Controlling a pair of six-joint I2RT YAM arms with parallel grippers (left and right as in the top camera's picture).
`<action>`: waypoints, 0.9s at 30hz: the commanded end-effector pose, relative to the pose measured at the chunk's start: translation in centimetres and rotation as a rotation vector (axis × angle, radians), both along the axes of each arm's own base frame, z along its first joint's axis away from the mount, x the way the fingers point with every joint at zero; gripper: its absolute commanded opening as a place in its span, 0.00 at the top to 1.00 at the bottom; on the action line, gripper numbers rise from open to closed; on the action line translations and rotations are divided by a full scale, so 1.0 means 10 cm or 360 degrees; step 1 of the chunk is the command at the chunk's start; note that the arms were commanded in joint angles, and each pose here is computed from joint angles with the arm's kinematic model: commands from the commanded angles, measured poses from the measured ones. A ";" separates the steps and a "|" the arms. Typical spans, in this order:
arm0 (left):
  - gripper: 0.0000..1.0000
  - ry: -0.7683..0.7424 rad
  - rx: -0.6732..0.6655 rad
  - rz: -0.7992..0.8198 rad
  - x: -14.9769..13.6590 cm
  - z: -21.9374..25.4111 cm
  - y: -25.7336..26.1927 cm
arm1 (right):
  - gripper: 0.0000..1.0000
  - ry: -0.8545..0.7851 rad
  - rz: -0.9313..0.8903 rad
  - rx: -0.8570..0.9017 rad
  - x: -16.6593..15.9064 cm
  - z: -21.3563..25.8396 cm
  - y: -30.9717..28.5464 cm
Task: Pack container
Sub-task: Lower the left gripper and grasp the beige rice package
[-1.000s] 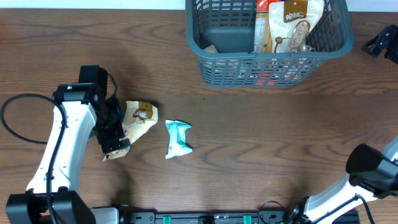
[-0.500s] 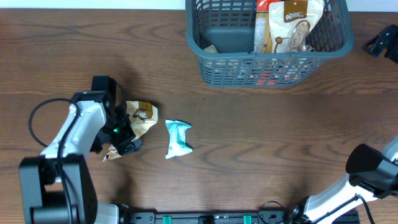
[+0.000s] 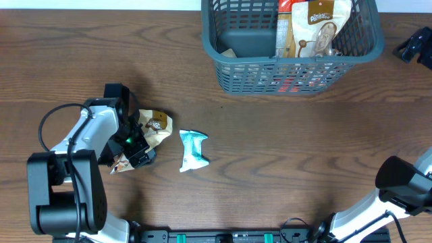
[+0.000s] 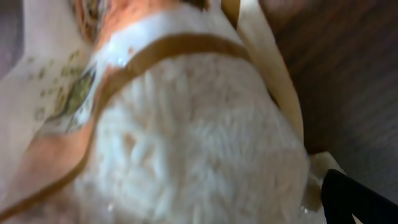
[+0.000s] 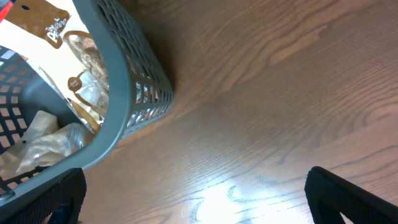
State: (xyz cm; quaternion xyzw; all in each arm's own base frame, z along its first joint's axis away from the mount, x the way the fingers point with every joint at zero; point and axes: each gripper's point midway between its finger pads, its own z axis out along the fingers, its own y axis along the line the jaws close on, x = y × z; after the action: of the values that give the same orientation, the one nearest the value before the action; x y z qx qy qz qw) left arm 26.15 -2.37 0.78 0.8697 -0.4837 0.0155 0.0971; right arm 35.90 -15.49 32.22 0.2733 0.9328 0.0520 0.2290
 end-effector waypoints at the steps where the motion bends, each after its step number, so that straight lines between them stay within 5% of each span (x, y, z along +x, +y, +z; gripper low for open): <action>1: 0.01 0.0061 0.0114 0.0069 -0.07 -0.06 0.11 | 0.01 0.0014 0.0019 0.0018 0.02 -0.04 0.03; 9: 0.00 0.0188 0.0118 0.0065 -0.30 -0.10 0.10 | 0.01 0.0014 0.0018 0.0019 0.02 -0.04 0.03; 10: 0.11 0.0194 0.0118 0.0065 -0.32 -0.11 0.10 | 0.01 0.0014 0.0018 0.0019 0.02 -0.04 0.03; 13: 0.72 0.0213 0.0118 0.0064 -0.36 -0.13 0.10 | 0.01 0.0014 0.0018 0.0019 0.02 -0.04 0.03; 15: 0.94 0.0225 0.0118 0.0063 -0.39 -0.14 0.10 | 0.01 0.0014 0.0018 0.0019 0.02 -0.04 0.03; 22: 0.94 0.0206 0.0097 -0.0075 -0.40 -0.15 0.10 | 0.01 0.0008 -0.0003 0.0027 0.03 -0.03 0.03; 27: 0.94 0.0035 0.0053 -0.0538 -0.25 -0.17 0.11 | 0.01 0.0002 -0.0003 0.0023 0.04 -0.03 0.02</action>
State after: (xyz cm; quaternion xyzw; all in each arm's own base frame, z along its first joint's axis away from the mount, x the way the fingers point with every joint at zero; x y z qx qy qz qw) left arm 23.39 -1.54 -0.01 0.8407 -0.5316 -0.0313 0.0986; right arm 35.93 -15.51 32.23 0.2748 0.9322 0.0523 0.2296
